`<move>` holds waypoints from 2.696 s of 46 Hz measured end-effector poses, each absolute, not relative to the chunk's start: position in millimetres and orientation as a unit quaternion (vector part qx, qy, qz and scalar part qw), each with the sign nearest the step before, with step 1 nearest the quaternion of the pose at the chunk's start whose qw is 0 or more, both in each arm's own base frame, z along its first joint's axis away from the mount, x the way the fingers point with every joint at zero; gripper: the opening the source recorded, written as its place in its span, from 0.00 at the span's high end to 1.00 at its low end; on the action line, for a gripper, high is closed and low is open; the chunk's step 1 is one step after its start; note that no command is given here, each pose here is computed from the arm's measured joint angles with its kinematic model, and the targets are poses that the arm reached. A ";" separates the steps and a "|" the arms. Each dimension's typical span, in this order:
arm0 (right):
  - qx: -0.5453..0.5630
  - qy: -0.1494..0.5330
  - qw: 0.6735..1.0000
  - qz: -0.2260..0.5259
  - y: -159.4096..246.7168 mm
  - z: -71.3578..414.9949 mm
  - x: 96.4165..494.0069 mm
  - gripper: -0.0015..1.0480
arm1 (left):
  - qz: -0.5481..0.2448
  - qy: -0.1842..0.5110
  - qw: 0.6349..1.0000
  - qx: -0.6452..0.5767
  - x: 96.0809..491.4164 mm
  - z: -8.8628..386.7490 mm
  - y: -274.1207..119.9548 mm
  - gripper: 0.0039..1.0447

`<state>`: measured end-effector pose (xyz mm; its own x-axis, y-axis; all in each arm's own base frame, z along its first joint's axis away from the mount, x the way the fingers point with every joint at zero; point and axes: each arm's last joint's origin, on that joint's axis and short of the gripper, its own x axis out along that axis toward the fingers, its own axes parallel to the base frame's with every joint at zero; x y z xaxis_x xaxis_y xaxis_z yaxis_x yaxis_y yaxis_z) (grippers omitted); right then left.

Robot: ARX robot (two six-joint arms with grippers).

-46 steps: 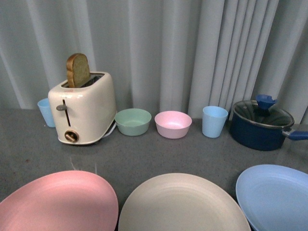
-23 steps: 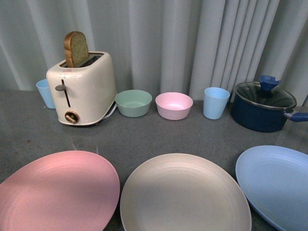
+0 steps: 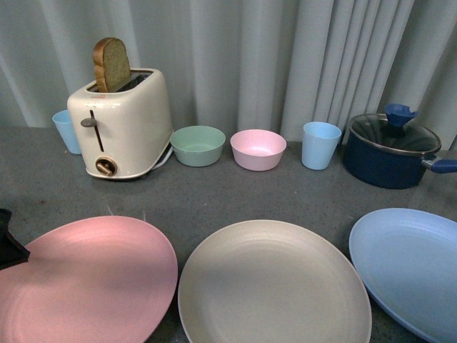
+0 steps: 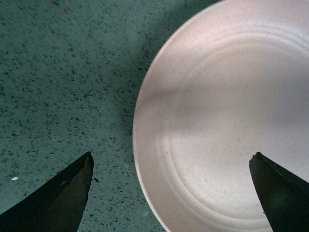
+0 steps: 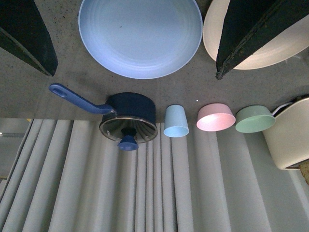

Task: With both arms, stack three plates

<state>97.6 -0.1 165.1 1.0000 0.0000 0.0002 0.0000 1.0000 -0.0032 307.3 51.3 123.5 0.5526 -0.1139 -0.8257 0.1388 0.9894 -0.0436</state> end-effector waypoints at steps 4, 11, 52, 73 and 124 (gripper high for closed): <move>-0.002 0.000 1.000 0.000 -0.1 165.1 97.6 0.07 | -0.080 0.479 0.874 0.015 310.0 115.1 46.8 0.07; -0.001 0.000 1.000 0.000 -0.1 165.1 97.6 0.07 | -0.084 0.490 0.868 0.019 315.8 107.1 42.9 0.07; -0.002 0.000 1.000 0.000 -0.1 165.1 97.6 0.07 | -0.075 0.522 0.850 0.012 338.7 78.6 45.3 0.07; -0.001 0.000 1.000 0.000 -0.1 165.1 97.6 0.07 | -0.076 0.533 0.843 0.009 336.5 78.0 47.5 0.66; -0.002 0.000 1.000 0.000 -0.1 165.1 97.6 0.07 | -0.117 0.392 0.912 -0.022 339.9 214.1 64.6 0.97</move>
<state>97.6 -0.1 165.1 1.0000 0.0000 0.0002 0.0000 1.0000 -0.0032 339.9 64.6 214.1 0.6662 -0.2305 -0.7093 0.1954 0.9718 -0.1323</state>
